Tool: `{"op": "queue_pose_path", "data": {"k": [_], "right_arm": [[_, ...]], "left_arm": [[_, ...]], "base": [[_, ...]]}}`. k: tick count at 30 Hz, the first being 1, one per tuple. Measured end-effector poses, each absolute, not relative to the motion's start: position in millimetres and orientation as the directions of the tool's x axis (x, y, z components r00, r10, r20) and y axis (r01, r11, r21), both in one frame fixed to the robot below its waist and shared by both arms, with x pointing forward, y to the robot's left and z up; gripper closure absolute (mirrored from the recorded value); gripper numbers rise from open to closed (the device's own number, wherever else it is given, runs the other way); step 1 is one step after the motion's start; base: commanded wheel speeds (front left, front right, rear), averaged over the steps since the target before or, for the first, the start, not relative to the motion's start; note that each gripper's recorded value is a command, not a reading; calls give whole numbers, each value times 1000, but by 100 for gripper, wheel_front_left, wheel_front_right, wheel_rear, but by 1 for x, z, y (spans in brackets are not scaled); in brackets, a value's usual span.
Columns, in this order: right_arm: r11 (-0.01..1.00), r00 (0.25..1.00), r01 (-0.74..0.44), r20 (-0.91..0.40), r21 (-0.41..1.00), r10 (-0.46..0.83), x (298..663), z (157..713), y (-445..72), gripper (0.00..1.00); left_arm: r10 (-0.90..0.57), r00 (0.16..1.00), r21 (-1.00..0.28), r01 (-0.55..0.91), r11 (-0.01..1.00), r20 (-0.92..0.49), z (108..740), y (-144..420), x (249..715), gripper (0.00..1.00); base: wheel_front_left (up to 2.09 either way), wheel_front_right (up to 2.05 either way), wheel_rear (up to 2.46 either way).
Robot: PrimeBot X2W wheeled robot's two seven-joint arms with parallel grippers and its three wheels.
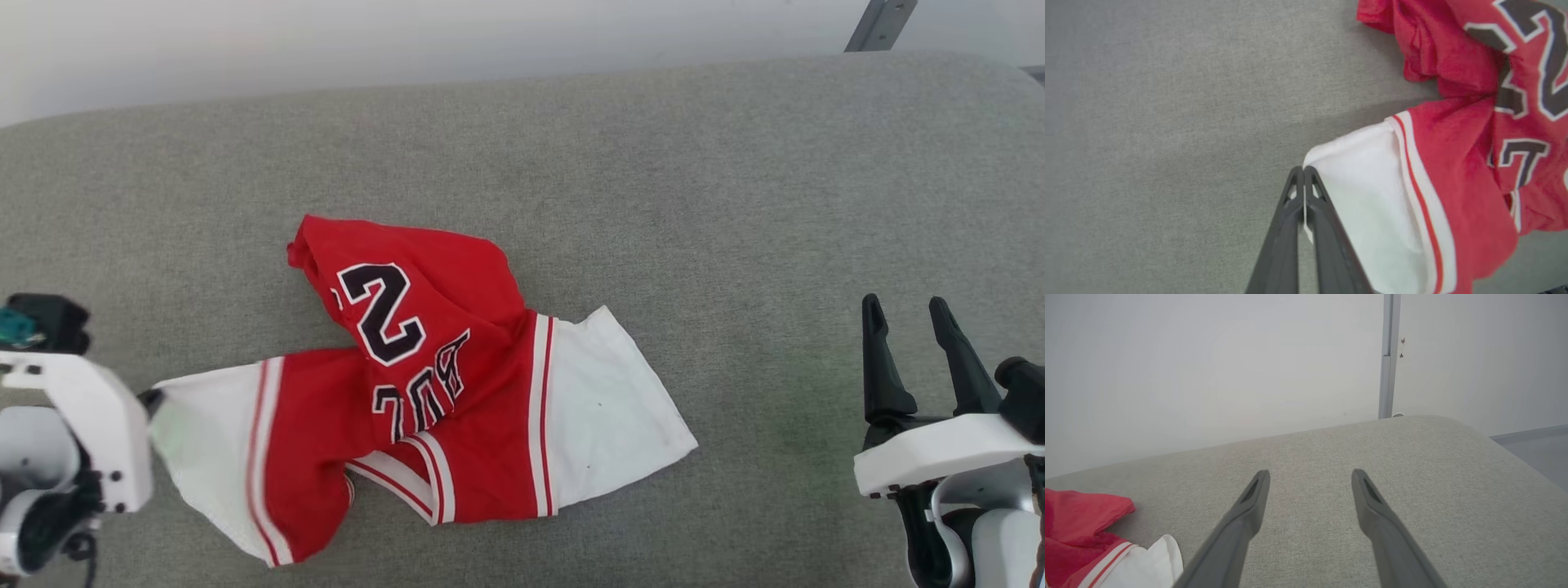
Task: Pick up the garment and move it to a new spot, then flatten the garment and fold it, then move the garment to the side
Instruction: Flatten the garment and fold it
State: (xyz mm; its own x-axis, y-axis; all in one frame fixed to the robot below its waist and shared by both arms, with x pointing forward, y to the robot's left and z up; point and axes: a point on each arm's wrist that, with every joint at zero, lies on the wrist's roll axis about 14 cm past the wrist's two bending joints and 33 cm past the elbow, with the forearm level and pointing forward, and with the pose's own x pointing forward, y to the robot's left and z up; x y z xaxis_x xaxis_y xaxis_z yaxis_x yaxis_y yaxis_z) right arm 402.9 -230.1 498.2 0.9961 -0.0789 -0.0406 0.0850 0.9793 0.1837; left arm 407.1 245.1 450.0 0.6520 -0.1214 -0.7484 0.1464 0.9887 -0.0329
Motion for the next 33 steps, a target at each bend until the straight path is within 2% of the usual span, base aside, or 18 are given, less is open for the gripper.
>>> {"op": "queue_pose_path", "data": {"k": [8,14,15,16,17,25,33], "right_arm": [[980,996,69,-70,186,-57,411,490,-223,0],[981,995,54,-89,187,-38,414,485,-217,0],[981,995,45,-96,188,-28,414,484,-214,0],[982,994,36,-105,188,-16,415,483,-211,0],[982,993,25,-115,188,-3,415,482,-208,0],[970,963,-112,-219,216,160,412,467,-166,0],[928,842,-271,-404,254,357,403,436,-114,0]], "left_arm": [[36,567,49,8,999,-823,412,305,391,100],[-3,591,-41,-51,998,-806,397,302,399,100],[-3,594,-42,-51,998,-805,396,302,400,64],[-8,603,-49,-52,997,-798,396,301,402,11],[-11,613,-56,-54,997,-790,397,300,403,0],[-28,712,-72,-31,997,-701,424,294,414,0],[-63,825,-83,20,996,-561,457,276,415,0]], "base": [[0,0,0],[0,0,0],[0,0,0],[0,0,0],[0,0,0],[0,0,0],[0,0,0]]}}
